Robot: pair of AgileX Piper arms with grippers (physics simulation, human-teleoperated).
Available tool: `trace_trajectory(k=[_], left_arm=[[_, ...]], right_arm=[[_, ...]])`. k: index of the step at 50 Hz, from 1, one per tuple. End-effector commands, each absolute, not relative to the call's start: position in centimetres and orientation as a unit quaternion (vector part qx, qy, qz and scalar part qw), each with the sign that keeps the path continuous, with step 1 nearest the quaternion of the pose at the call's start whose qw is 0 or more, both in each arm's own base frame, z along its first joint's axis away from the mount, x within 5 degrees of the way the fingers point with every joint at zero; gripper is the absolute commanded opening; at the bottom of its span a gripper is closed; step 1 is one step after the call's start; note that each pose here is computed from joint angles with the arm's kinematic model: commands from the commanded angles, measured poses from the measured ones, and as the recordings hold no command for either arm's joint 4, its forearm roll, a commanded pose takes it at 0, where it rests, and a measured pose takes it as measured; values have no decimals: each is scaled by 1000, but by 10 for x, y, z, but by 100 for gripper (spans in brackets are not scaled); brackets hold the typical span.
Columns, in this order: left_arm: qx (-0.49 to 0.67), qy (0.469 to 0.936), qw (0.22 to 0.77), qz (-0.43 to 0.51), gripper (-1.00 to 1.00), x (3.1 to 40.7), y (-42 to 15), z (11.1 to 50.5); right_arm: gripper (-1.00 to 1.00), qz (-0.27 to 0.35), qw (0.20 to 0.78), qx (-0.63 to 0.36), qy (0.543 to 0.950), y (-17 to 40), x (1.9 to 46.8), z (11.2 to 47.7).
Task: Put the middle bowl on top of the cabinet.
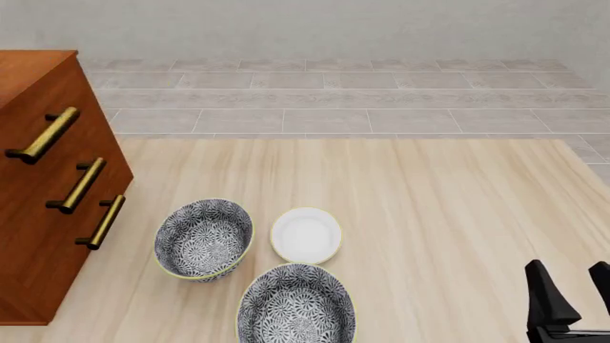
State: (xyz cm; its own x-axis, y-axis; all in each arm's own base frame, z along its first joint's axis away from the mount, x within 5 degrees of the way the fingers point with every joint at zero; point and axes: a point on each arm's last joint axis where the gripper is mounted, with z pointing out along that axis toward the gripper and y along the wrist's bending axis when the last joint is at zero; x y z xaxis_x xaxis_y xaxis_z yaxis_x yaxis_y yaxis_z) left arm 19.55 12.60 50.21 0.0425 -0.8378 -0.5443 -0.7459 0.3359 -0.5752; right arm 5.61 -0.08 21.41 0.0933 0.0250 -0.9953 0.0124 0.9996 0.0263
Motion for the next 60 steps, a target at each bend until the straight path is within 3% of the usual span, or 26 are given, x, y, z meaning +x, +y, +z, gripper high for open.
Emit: trace_trajectory(k=[1, 60], left_arm=[[-586, 679, 441, -33, -100, 193, 143, 504], [-613, 678, 404, -27, -100, 203, 161, 481]], right_arm=[[100, 4, 739, 14, 674, -1, 56, 214], [100, 5, 738, 16, 674, -1, 56, 214]])
